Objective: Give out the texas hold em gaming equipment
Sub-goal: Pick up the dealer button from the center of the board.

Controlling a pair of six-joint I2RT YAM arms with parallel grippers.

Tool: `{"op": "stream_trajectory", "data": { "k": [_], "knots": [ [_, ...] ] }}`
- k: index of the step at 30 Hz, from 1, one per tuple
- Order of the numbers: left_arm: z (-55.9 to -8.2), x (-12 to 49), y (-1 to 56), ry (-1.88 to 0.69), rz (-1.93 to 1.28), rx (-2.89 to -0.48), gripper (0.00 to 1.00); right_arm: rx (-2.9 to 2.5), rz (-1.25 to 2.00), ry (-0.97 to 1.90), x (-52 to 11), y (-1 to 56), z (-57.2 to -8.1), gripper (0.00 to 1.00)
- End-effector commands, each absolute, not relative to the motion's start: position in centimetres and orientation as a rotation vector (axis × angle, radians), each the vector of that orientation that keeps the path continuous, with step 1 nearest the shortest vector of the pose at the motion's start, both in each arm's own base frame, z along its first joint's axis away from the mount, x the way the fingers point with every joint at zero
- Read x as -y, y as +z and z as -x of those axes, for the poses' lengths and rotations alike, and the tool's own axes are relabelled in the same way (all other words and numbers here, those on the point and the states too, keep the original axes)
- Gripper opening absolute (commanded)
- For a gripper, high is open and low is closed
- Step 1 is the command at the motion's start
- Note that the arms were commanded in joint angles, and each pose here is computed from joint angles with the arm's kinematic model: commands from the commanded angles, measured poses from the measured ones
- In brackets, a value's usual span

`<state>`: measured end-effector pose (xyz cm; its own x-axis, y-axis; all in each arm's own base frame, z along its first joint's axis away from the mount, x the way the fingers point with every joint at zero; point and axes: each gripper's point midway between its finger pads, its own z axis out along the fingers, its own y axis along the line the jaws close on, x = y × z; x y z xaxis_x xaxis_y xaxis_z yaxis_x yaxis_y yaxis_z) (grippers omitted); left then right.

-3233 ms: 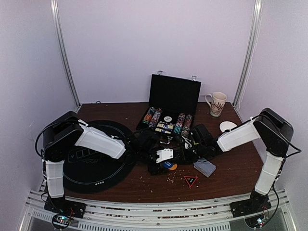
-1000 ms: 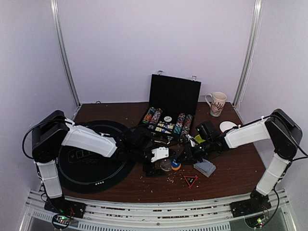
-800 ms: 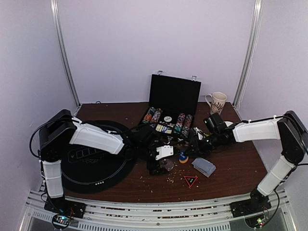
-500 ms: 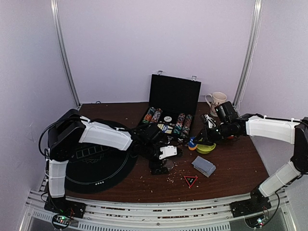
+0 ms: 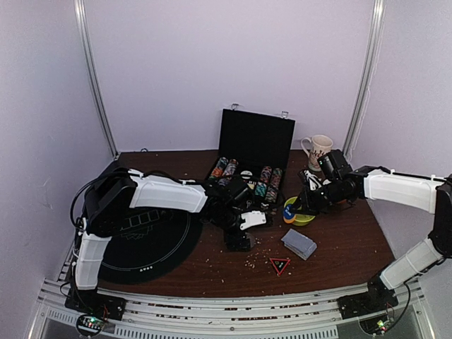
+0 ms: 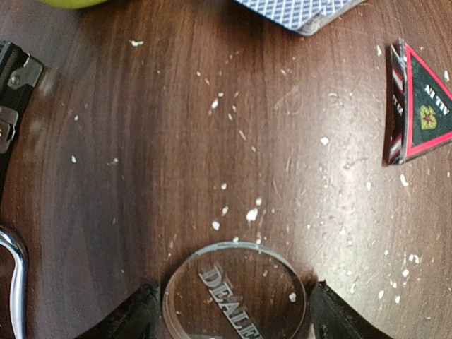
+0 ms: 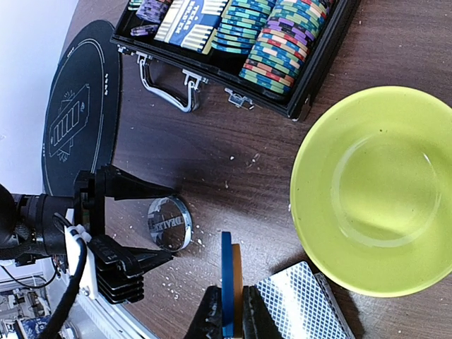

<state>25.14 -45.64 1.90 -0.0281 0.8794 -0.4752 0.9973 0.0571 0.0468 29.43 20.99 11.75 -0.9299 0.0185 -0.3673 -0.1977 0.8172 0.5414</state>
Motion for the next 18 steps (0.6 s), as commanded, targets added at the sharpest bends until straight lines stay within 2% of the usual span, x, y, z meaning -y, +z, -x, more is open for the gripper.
{"op": "stream_trajectory", "data": {
  "k": [1,3,7,11,18],
  "knots": [
    [-24.3,43.5,0.1,-0.357,-1.933,-2.087,0.76,-2.622,0.142,0.816,-20.5,12.5,-29.8,0.00],
    [-24.4,43.5,0.2,-0.355,-1.928,-2.089,0.74,-2.621,0.145,0.814,-20.5,12.5,-29.7,0.00],
    [-24.8,43.6,0.1,-0.334,-1.903,-2.098,0.55,-2.613,0.146,0.813,-20.4,12.6,-29.7,0.00],
    [-25.8,44.1,1.1,-0.319,-1.822,-2.093,0.45,-2.600,0.146,0.815,-20.5,13.0,-29.8,0.00],
    [-25.9,43.5,4.8,-0.377,-1.674,-2.078,0.42,-2.597,0.158,0.819,-20.6,13.1,-30.0,0.00]
  ]
}}
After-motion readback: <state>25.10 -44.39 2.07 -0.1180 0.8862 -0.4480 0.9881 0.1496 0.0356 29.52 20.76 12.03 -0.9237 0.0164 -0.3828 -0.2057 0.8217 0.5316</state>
